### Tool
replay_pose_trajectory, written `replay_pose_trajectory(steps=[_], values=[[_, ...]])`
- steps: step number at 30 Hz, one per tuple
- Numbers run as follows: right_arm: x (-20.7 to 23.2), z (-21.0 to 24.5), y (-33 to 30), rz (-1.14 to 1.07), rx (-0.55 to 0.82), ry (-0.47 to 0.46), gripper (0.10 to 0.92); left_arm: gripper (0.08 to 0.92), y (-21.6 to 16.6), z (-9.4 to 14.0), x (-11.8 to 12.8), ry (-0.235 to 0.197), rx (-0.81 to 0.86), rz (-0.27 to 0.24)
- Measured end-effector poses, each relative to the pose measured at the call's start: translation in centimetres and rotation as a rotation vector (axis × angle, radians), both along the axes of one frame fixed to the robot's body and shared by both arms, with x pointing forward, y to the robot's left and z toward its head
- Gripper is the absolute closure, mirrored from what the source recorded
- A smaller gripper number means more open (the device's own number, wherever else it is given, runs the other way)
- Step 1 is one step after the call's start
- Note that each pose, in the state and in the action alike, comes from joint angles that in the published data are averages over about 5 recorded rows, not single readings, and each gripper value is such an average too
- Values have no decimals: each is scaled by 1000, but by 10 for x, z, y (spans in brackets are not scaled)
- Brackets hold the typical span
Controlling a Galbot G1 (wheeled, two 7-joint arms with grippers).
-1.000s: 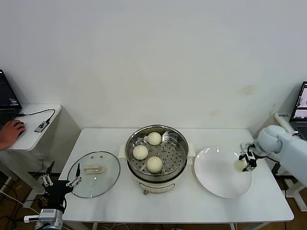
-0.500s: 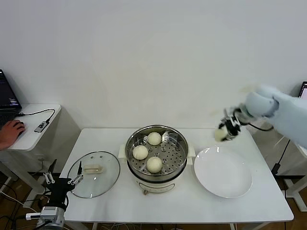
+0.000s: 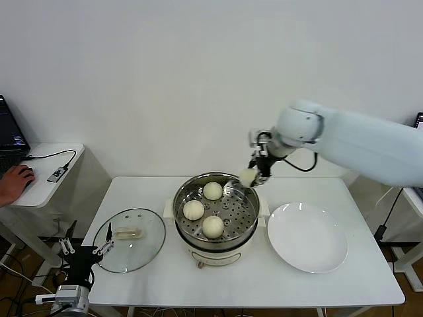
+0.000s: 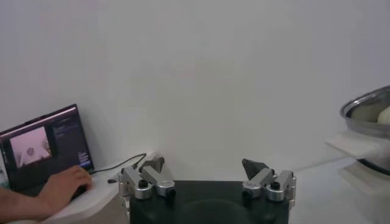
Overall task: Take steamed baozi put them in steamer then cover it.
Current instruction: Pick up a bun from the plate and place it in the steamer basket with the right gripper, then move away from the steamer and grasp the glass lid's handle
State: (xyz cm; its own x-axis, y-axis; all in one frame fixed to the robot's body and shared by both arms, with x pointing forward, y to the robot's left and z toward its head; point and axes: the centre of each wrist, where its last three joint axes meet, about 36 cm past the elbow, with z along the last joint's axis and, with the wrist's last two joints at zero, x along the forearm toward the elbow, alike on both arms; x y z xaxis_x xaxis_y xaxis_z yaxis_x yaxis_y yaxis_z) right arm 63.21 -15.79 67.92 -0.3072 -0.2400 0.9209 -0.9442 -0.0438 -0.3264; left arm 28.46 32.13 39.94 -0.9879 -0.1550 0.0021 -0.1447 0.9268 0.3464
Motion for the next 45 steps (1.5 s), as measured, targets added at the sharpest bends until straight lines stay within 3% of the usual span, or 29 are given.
replay_pose_trajectory(steps=[9, 24, 35, 45], values=[[2, -42, 43, -16, -20, 42, 454, 177, 2, -2, -2, 5, -1, 13], [-1, -93, 54, -41, -51, 94, 446, 177, 4, -2, -2, 5, 0, 17], [-3, -82, 46, -48, -41, 88, 213, 177, 4, -3, -2, 5, -1, 18], [-21, -53, 5, -80, 52, 18, 199, 177, 3, -3, 0, 5, 1, 8]])
